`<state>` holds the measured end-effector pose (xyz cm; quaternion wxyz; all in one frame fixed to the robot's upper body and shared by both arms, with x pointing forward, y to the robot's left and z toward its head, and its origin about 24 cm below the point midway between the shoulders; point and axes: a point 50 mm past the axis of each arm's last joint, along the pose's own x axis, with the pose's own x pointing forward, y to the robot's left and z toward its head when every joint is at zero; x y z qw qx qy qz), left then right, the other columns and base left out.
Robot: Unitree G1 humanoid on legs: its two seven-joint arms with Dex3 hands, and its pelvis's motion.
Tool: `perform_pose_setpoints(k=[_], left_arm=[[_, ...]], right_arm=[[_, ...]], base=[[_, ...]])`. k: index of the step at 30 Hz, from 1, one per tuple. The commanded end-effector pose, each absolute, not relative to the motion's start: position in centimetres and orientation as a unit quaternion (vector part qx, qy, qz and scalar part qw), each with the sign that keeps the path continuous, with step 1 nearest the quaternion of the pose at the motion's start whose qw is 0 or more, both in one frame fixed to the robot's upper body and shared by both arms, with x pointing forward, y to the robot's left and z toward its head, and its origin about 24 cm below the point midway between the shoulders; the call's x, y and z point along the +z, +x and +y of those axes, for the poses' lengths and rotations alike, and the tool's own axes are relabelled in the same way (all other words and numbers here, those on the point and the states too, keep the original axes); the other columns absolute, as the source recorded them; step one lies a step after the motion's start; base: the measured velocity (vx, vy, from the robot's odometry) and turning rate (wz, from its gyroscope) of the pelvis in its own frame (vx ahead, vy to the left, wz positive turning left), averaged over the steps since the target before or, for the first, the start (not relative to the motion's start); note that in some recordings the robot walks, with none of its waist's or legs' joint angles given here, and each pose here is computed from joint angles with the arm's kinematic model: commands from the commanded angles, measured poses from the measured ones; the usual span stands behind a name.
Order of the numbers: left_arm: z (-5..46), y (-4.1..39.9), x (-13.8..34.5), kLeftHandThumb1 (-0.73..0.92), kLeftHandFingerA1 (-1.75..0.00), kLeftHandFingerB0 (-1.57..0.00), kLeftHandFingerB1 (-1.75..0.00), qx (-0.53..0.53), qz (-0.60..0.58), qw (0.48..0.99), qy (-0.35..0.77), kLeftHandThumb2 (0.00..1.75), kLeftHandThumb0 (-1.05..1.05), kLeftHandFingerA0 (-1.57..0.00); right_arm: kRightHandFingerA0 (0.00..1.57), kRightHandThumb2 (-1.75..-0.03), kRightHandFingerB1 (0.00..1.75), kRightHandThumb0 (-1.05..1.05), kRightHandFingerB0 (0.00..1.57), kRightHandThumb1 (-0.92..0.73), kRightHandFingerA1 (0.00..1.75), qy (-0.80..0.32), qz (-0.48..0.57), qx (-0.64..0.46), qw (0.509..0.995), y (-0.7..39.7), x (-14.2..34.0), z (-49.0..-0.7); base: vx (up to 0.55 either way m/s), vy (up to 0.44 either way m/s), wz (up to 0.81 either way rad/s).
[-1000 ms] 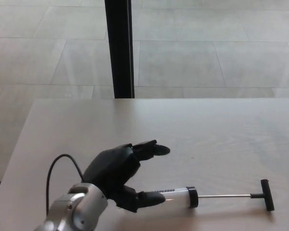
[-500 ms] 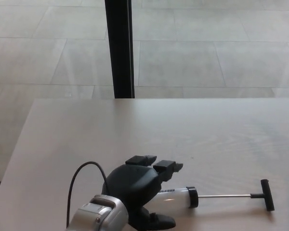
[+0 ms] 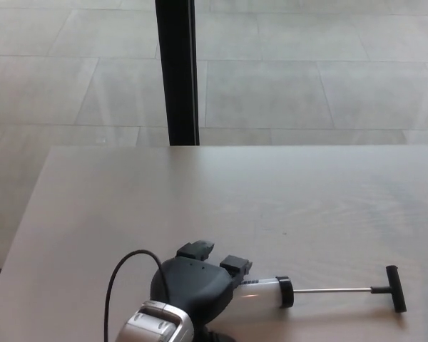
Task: The robot uses its left hand to lift the air pump kept on the middle of the desk and use the right hand to compress the handle
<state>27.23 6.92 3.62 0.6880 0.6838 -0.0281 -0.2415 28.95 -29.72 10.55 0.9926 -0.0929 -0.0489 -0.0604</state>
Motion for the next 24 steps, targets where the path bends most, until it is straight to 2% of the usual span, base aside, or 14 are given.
perform_pose_setpoints(k=[1, 2, 3, 4, 5, 6, 7, 9, 10, 11, 12, 18, 23, 24], left_arm=[[10.0, 26.9, 2.5, 0.47, -0.32, -0.08, -0.4, -0.122, 0.077, 0.624, 0.768, 0.85, -0.75, 0.0], [10.0, 26.8, 2.5, 0.46, -0.43, -0.08, -0.43, -0.118, 0.076, 0.633, 0.762, 0.84, -0.68, -0.01], [10.1, 26.9, 2.5, 0.42, -0.55, 0.0, -0.5, -0.112, 0.083, 0.649, 0.748, 0.98, -0.37, -0.05], [10.1, 27.0, 2.6, 0.62, -0.52, -0.17, -0.37, -0.11, 0.084, 0.648, 0.749, 0.58, -0.59, -0.12], [10.1, 27.1, 2.6, 0.51, -0.66, -0.16, -0.49, -0.108, 0.087, 0.649, 0.748, 0.83, -0.6, -0.33], [10.1, 27.2, 2.6, 0.51, -0.66, -0.16, -0.49, -0.107, 0.092, 0.653, 0.745, 0.83, -0.6, -0.33], [10.0, 27.2, 2.6, 0.52, -0.91, -0.18, -0.51, -0.11, 0.099, 0.665, 0.732, 0.81, -0.54, -0.58], [9.9, 27.2, 2.5, 0.52, -0.91, -0.18, -0.51, -0.108, 0.1, 0.67, 0.728, 0.81, -0.54, -0.58], [9.8, 27.2, 2.5, 0.59, -1.41, -0.25, -0.47, -0.104, 0.091, 0.688, 0.712, 0.6, -0.4, -0.76], [9.7, 27.1, 2.5, 0.61, -1.51, -0.25, -0.48, -0.103, 0.089, 0.702, 0.698, 0.63, -0.35, -0.87], [9.6, 27.1, 2.5, 0.66, -1.57, -0.3, -0.49, -0.105, 0.086, 0.704, 0.698, 0.65, -0.33, -0.92], [8.1, 27.2, 2.5, 0.69, -1.59, -0.45, -0.54, -0.104, 0.049, 0.721, 0.683, 0.66, -0.34, -0.88], [7.3, 27.0, 2.3, 0.69, -1.49, -0.56, -0.58, -0.117, 0.016, 0.72, 0.683, 0.62, -0.35, -0.88], [7.2, 27.0, 2.2, 0.67, -1.55, -0.61, -0.67, -0.121, 0.011, 0.719, 0.684, 0.65, -0.35, -0.85]], right_arm=[[0.32, -0.66, 0.39, -0.63, 0.42, -0.86, 0.5, -0.077, -0.045, -0.106, 0.99, 29.4, 11.5, -29.7], [0.33, -0.66, 0.39, -0.62, 0.43, -0.86, 0.51, -0.082, -0.043, -0.109, 0.99, 29.4, 11.5, -29.7], [0.33, -0.65, 0.39, -0.6, 0.44, -0.85, 0.51, -0.083, -0.045, -0.11, 0.989, 29.5, 11.6, -29.8], [0.35, -0.65, 0.39, -0.59, 0.45, -0.84, 0.51, -0.083, -0.045, -0.113, 0.989, 29.5, 11.6, -29.8], [0.26, -1.04, 0.57, -0.57, 0.4, -0.68, 0.57, -0.084, -0.044, -0.114, 0.989, 29.5, 11.6, -29.8], [0.26, -1.04, 0.57, -0.57, 0.4, -0.68, 0.57, -0.085, -0.044, -0.112, 0.989, 29.5, 11.7, -29.8], [0.27, -1.03, 0.57, -0.52, 0.4, -0.65, 0.57, -0.086, -0.044, -0.113, 0.989, 29.4, 11.7, -29.8], [0.27, -1.03, 0.57, -0.52, 0.4, -0.65, 0.57, -0.086, -0.044, -0.113, 0.989, 29.4, 11.7, -29.8], [0.27, -1.02, 0.57, -0.53, 0.41, -0.65, 0.57, -0.086, -0.043, -0.115, 0.989, 29.4, 11.7, -29.8], [0.29, -1.02, 0.57, -0.53, 0.42, -0.66, 0.57, -0.09, -0.044, -0.116, 0.988, 29.4, 11.7, -29.7], [0.37, -0.64, 0.4, -0.52, 0.49, -0.81, 0.51, -0.091, -0.044, -0.117, 0.988, 29.4, 11.7, -29.7], [0.39, -0.64, 0.41, -0.54, 0.51, -0.8, 0.53, -0.094, -0.049, -0.121, 0.987, 29.6, 12.0, -29.5], [0.38, -0.64, 0.42, -0.56, 0.53, -0.79, 0.54, -0.1, -0.052, -0.115, 0.987, 29.9, 12.2, -29.4], [0.38, -0.64, 0.42, -0.57, 0.55, -0.78, 0.55, -0.102, -0.052, -0.116, 0.987, 29.9, 12.2, -29.4]], base=[[0.0, 0.0, 0.0], [0.0, 0.0, 0.0], [0.0, 0.0, 0.0], [0.0, 0.0, 0.0], [0.0, 0.0, 0.0], [0.0, 0.0, 0.0], [0.0, 0.0, 0.0], [0.0, 0.0, 0.0], [0.0, 0.0, 0.0], [0.0, 0.0, 0.0], [0.0, 0.0, 0.0], [0.0, 0.0, 0.0], [0.0, 0.0, 0.0], [0.0, 0.0, 0.0]])
